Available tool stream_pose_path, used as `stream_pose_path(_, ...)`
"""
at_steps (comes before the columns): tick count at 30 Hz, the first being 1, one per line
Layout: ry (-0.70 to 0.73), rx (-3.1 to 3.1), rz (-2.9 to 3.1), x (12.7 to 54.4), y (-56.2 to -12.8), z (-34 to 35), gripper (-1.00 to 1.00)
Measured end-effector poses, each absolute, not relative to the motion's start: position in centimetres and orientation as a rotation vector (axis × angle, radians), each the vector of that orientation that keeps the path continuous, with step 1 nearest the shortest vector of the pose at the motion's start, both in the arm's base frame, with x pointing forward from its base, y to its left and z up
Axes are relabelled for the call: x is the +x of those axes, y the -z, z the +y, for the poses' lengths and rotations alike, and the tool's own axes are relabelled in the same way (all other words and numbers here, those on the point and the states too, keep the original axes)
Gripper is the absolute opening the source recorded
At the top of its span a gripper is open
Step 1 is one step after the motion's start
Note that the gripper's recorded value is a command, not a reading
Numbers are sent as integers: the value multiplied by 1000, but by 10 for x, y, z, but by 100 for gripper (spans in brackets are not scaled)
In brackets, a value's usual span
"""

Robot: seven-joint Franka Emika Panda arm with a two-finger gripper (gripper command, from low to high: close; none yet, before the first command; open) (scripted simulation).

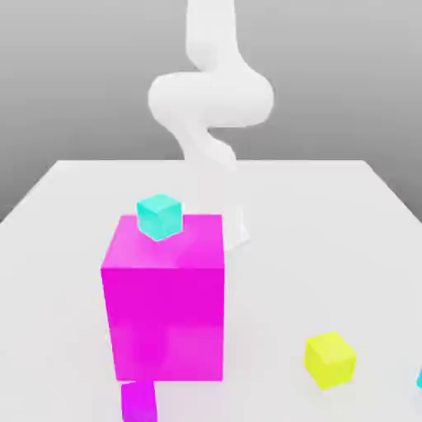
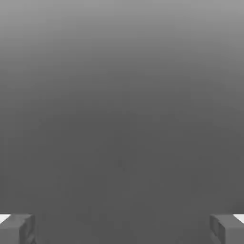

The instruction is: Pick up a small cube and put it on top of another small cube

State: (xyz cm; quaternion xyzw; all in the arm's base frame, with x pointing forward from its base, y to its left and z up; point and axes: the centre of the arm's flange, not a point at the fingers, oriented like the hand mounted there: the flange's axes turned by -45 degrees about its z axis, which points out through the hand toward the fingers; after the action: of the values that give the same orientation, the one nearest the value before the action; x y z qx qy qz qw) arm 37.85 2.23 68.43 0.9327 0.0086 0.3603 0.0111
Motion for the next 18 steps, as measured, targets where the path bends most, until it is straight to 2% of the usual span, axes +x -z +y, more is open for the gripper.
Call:
stream_pose_path(9,-783,2937,239,469,-564,111,0)
stream_pose_path(18,-481,2957,498,502,-422,208,0)
